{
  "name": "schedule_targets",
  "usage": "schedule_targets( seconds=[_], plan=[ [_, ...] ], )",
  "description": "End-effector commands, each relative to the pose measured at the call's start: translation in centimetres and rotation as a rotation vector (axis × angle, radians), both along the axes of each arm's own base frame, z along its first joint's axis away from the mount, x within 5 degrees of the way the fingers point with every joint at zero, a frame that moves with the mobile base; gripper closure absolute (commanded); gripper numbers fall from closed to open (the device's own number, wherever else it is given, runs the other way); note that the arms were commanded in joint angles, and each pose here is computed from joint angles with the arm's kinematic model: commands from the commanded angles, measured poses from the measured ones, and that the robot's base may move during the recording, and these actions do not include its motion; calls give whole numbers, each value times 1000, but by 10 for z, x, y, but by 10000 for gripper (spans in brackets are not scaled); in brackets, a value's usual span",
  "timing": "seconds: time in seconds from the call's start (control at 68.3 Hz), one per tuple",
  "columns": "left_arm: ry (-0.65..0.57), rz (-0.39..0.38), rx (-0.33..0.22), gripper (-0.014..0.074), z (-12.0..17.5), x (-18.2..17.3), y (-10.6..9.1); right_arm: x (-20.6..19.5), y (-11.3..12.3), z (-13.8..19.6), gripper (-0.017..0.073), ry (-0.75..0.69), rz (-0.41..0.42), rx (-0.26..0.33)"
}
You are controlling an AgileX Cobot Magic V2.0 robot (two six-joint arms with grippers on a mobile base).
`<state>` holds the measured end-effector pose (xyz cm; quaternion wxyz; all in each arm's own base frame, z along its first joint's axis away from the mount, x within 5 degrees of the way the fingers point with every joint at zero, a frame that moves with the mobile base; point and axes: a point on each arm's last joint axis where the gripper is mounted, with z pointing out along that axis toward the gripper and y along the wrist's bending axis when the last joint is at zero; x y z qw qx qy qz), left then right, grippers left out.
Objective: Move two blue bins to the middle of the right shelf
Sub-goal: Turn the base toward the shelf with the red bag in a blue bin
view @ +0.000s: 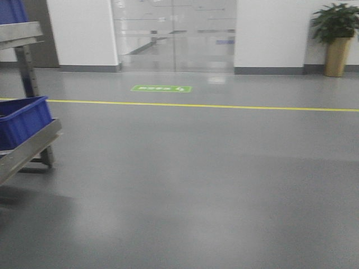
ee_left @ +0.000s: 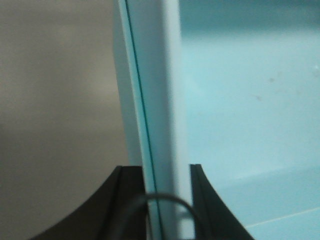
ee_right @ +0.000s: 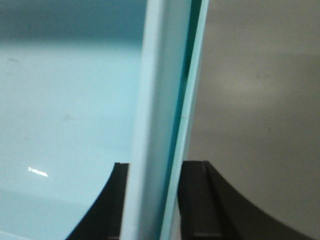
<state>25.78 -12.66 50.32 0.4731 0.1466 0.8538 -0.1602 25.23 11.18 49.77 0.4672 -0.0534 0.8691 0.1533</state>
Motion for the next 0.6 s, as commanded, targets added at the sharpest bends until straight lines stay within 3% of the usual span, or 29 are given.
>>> schedule_targets(
  seconds=[0.0, 0.586],
  plan=[
    [-96, -40, -105, 704, 20, -10, -3, 1, 0, 11, 713, -84, -9, 53],
    [-96, -40, -105, 704, 20, -10, -3, 1, 0, 11, 713, -84, -9, 53]
  ],
)
